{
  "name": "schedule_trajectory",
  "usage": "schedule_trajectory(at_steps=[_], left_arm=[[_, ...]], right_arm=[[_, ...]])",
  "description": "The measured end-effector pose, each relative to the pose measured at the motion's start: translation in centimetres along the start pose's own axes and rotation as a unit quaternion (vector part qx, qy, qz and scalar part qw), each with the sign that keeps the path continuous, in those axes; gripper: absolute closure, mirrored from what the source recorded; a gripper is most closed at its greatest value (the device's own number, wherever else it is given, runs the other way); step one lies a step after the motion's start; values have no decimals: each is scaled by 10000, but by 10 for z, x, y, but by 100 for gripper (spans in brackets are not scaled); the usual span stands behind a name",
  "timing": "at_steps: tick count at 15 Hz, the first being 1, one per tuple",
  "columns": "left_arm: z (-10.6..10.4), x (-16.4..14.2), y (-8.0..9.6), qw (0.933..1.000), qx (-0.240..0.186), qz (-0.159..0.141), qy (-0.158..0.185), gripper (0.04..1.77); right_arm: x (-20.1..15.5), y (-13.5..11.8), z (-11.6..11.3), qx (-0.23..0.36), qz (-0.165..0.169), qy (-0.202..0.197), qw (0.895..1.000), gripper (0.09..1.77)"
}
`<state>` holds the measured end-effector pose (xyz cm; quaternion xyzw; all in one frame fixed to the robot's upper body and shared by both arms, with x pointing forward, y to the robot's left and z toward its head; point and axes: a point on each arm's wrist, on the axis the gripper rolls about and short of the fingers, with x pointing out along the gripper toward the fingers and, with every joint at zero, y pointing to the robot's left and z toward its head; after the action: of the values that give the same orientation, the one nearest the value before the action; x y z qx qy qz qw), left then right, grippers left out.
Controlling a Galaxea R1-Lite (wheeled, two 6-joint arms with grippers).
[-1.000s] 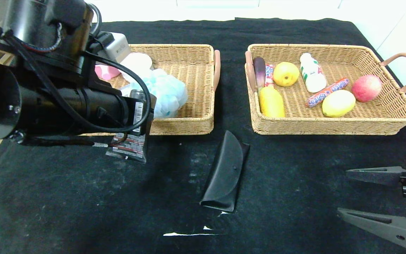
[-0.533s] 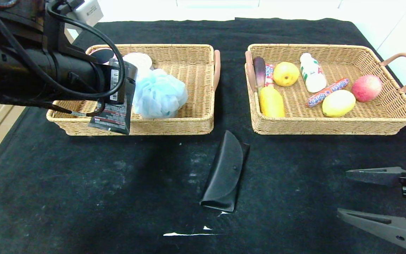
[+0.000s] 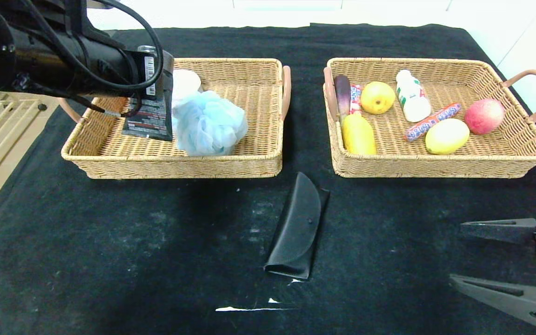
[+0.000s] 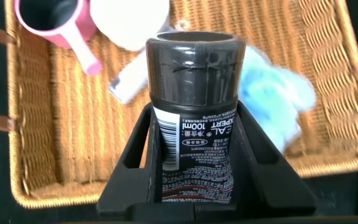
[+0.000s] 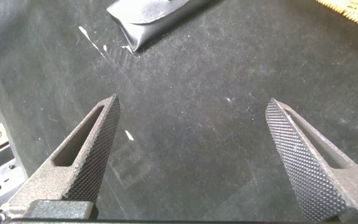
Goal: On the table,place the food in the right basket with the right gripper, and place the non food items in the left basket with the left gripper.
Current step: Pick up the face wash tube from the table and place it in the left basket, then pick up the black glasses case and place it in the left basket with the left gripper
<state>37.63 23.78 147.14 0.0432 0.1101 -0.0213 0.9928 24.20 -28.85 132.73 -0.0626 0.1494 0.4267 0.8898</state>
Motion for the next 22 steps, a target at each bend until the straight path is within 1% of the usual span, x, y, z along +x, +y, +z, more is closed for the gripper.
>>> schedule_trajectory(at_steps=[3,6,9,12,15,19,22], left_arm=[[3,17,8,9998,113,146,-121,112],[1,30,13,9993,189,275,-140,112],[1,42,19,9985,196,414,-305,112],[-4,53,24,9982,196,521,-230,112],[-6,58,25,9982,199,544,-179,112],[-7,60,24,9982,204,543,-175,74],[-7,60,24,9981,211,544,-172,53]], right_arm=[[-1,1,1,-17,-11,-24,10000,15],[-2,1,1,-30,-15,-42,10000,15],[-4,3,1,-51,-13,-69,10000,15],[-5,3,2,-65,-18,-84,9999,15],[-5,3,2,-66,-20,-87,9999,15],[-5,3,2,-68,-19,-91,9999,15],[-5,3,2,-70,-24,-94,9999,15]])
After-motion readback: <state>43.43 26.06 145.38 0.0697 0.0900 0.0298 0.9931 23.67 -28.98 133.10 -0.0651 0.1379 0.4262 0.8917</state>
